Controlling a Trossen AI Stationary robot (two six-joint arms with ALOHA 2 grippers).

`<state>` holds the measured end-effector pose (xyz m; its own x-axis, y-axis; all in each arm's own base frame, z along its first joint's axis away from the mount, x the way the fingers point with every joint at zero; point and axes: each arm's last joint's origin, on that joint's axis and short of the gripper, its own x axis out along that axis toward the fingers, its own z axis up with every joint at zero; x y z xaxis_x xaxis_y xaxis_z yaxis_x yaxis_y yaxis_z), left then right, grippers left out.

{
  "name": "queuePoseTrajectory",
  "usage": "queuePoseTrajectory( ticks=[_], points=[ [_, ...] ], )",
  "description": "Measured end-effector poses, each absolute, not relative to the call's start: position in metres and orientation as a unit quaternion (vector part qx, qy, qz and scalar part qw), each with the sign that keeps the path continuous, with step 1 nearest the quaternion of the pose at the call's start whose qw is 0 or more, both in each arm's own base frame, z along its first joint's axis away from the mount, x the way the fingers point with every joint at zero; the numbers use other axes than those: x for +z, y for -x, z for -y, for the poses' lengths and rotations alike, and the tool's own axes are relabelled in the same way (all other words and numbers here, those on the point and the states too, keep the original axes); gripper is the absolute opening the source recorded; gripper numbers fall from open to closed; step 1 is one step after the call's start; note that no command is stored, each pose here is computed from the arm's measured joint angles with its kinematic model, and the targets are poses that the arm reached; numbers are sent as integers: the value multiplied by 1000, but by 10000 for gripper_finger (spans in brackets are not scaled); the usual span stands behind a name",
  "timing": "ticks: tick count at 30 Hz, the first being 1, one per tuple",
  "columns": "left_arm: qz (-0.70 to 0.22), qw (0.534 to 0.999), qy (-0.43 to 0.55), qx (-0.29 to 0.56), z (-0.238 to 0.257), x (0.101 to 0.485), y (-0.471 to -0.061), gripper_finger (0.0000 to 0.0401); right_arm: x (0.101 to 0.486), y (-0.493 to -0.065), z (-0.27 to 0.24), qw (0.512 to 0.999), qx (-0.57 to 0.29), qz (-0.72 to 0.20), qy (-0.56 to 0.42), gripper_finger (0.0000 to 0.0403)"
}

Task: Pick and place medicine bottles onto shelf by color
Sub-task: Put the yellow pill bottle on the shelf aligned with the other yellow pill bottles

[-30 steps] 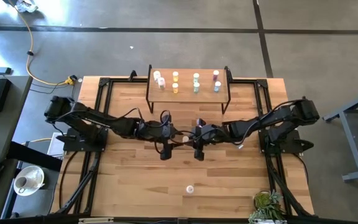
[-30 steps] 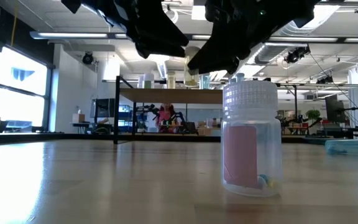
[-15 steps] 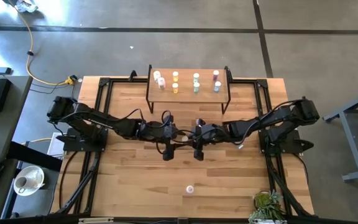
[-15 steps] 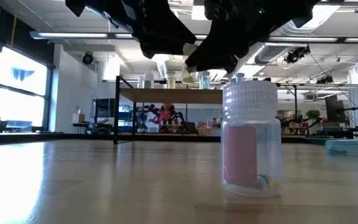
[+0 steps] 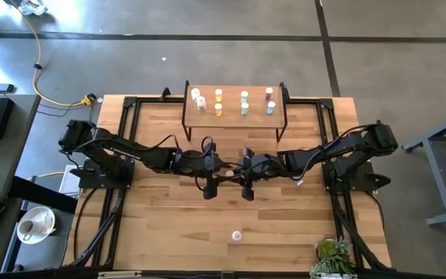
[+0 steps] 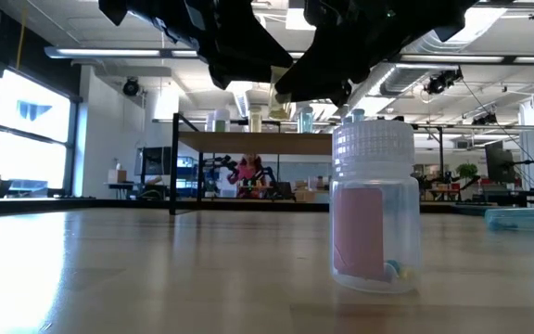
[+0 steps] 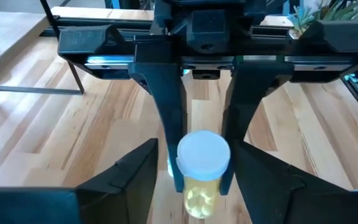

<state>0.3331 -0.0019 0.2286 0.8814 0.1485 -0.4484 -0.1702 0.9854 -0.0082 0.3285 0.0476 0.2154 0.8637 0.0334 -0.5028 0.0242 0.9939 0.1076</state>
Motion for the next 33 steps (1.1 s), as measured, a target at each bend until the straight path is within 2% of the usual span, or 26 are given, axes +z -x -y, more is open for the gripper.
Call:
queuePoseTrajectory(
  ticks=[15, 29, 33],
  points=[
    [-230, 970, 29, 69, 3, 229, -333, 116, 216, -329, -47, 965, -2, -258, -54, 83],
    [-230, 970, 31, 69, 3, 229, -333, 115, 216, -329, -47, 965, -3, -257, -43, 85],
    [-230, 970, 31, 70, 3, 229, -333, 115, 216, -329, -47, 966, -17, -255, -28, 111]
  ],
)
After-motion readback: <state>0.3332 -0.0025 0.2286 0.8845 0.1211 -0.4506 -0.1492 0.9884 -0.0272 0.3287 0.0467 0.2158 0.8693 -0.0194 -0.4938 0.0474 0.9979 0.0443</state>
